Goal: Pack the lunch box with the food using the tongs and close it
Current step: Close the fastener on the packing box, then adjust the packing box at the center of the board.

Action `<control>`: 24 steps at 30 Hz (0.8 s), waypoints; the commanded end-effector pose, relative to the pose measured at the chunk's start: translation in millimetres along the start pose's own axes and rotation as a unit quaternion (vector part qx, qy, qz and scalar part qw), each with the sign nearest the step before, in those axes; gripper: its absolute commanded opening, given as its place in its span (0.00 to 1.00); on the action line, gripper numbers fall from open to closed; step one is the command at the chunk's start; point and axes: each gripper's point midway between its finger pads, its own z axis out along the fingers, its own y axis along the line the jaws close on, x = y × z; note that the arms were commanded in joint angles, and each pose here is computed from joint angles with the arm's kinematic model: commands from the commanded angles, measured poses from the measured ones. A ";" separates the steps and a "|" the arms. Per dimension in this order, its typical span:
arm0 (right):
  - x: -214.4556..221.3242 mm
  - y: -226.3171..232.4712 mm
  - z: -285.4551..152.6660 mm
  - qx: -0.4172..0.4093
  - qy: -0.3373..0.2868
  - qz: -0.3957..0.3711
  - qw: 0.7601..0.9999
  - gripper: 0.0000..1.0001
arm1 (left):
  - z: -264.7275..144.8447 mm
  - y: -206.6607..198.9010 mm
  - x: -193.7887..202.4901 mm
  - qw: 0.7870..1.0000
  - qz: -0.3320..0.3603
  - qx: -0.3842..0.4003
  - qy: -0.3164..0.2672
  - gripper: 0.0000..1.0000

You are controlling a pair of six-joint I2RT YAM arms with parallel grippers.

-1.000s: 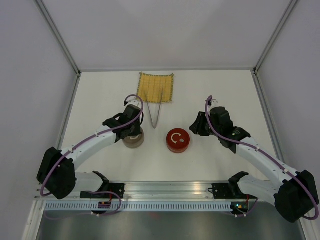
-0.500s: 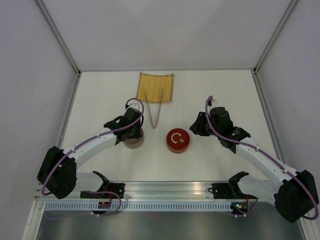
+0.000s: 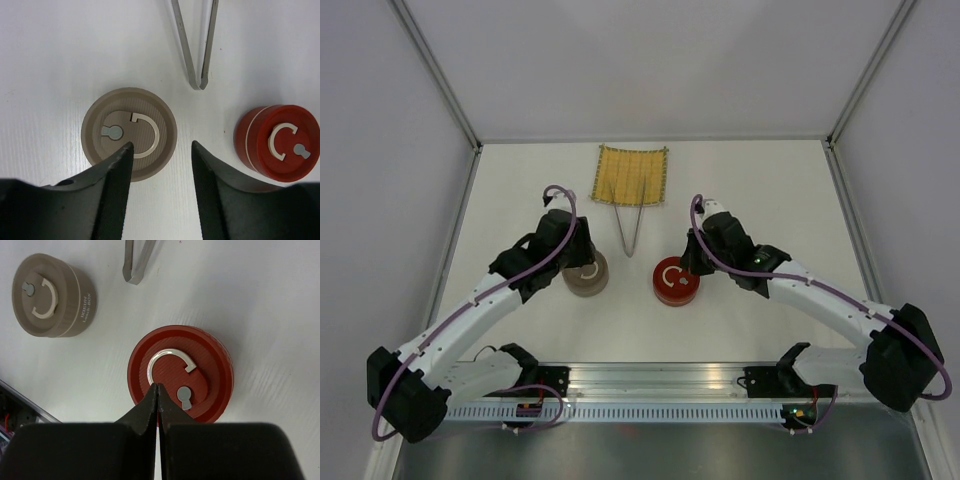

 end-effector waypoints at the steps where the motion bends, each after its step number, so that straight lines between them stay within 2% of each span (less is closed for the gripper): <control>1: 1.0 4.0 10.9 0.024 0.001 -0.020 1.000 0.01 | 2.3 13.9 6.5 1.000 -0.016 -0.024 0.006 0.48; 4: 16.1 -3.4 24.5 0.052 0.022 -0.030 0.998 0.01 | 19.8 23.3 30.7 0.998 -0.018 -0.045 0.042 0.33; 9: 47.4 -18.9 45.5 0.087 0.057 -0.043 0.994 0.01 | 45.4 33.8 61.7 0.993 -0.025 -0.072 0.084 0.21; 13: 56.7 -24.9 51.2 0.102 0.079 -0.047 0.990 0.01 | 53.8 38.2 70.3 0.992 -0.021 -0.081 0.096 0.18; 16: 34.6 -11.9 39.9 0.087 0.049 -0.043 0.994 0.01 | 52.2 39.0 67.1 0.992 -0.015 -0.080 0.092 0.18; 19: 3.6 7.3 24.9 0.069 0.014 -0.041 0.997 0.06 | 40.7 32.3 49.1 0.996 -0.021 -0.059 0.062 0.19; 21: -18.3 17.3 5.9 0.059 -0.012 -0.047 0.997 0.14 | 25.6 26.4 28.6 0.998 -0.023 -0.040 0.031 0.22; 22: -37.8 27.7 -10.2 0.047 -0.039 -0.045 0.997 0.20 | 19.7 24.7 20.9 0.999 -0.022 -0.035 0.021 0.25; 23: -49.2 30.2 -19.2 0.047 -0.058 -0.043 0.996 0.32 | 12.8 22.8 13.6 0.999 -0.021 -0.029 0.011 0.28; 24: -58.1 34.8 -28.2 0.041 -0.072 -0.044 0.996 0.37 | -2.2 18.9 -1.9 1.000 -0.019 -0.018 -0.005 0.36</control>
